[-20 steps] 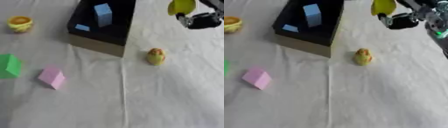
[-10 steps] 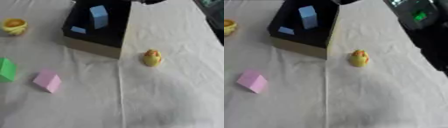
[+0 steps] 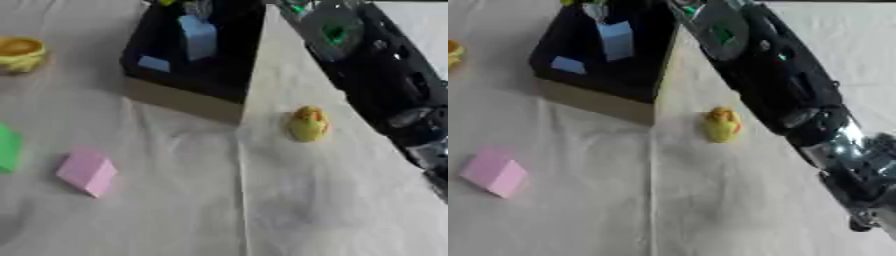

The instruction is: Pick up objects on the table and place them in the box.

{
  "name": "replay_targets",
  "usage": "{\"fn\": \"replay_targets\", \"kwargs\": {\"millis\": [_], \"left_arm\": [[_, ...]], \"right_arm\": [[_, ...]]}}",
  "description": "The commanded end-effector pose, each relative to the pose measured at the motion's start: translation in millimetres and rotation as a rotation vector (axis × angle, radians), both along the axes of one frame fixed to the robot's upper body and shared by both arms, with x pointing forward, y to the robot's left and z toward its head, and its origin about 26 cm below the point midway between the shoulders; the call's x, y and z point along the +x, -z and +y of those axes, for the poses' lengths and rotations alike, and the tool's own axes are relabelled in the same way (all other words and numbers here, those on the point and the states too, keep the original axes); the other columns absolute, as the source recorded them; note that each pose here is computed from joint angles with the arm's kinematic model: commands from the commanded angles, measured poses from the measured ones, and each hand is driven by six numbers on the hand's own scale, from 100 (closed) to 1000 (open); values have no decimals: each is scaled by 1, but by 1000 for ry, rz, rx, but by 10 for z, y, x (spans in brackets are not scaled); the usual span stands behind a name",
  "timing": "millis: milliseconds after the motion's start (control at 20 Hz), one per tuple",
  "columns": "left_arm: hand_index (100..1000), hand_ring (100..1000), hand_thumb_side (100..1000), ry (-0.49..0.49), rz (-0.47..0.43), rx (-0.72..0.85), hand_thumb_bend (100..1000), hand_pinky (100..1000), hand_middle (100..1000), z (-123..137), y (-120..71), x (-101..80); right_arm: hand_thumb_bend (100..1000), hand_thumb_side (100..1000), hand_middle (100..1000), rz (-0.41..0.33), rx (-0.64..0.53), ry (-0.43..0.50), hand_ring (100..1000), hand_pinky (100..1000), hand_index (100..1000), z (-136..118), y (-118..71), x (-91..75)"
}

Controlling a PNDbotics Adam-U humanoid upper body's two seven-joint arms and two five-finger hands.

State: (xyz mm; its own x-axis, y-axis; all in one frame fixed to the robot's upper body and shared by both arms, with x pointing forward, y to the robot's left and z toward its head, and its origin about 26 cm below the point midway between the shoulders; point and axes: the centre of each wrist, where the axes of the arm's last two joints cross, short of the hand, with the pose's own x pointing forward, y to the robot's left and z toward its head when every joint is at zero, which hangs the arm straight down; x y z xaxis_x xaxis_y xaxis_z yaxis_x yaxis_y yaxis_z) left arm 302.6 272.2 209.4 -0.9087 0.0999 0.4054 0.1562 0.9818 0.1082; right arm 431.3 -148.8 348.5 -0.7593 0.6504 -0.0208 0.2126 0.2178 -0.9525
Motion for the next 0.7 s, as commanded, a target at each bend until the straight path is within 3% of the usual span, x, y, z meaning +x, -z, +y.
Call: {"fn": "replay_targets", "kwargs": {"millis": [50, 150, 200, 250, 300, 400, 500, 700], "left_arm": [[827, 773, 521, 7, -23, 13, 398, 735, 719, 15, -81, -20], [827, 774, 523, 7, -18, 12, 397, 735, 719, 14, -76, -21], [827, 773, 523, 7, -16, 11, 397, 735, 719, 13, -72, -22], [827, 773, 524, 6, -13, 10, 398, 734, 719, 14, -67, -22], [827, 773, 524, 5, -11, 9, 397, 734, 719, 16, -63, -24], [828, 773, 525, 3, -5, 8, 398, 734, 719, 18, -54, -26], [828, 773, 524, 3, -2, 6, 400, 734, 719, 15, -51, -26], [828, 773, 525, 1, 4, 6, 401, 734, 719, 17, -40, -29]], "right_arm": [[100, 100, 578, -20, -9, 21, 751, 782, 647, 62, 27, 94], [100, 100, 607, -9, -41, 35, 771, 788, 676, 76, 140, 147], [100, 158, 647, -6, -59, 39, 787, 786, 712, 76, 185, 162], [100, 451, 695, -12, -74, 40, 808, 787, 764, 67, 212, 165], [100, 622, 779, -22, -86, 39, 849, 808, 835, 57, 228, 161], [100, 696, 837, -47, -113, 38, 894, 837, 876, 36, 235, 146], [100, 720, 836, -72, -125, 52, 915, 854, 870, 15, 213, 134], [100, 697, 841, -105, -127, 74, 923, 862, 876, 6, 159, 103]]}}
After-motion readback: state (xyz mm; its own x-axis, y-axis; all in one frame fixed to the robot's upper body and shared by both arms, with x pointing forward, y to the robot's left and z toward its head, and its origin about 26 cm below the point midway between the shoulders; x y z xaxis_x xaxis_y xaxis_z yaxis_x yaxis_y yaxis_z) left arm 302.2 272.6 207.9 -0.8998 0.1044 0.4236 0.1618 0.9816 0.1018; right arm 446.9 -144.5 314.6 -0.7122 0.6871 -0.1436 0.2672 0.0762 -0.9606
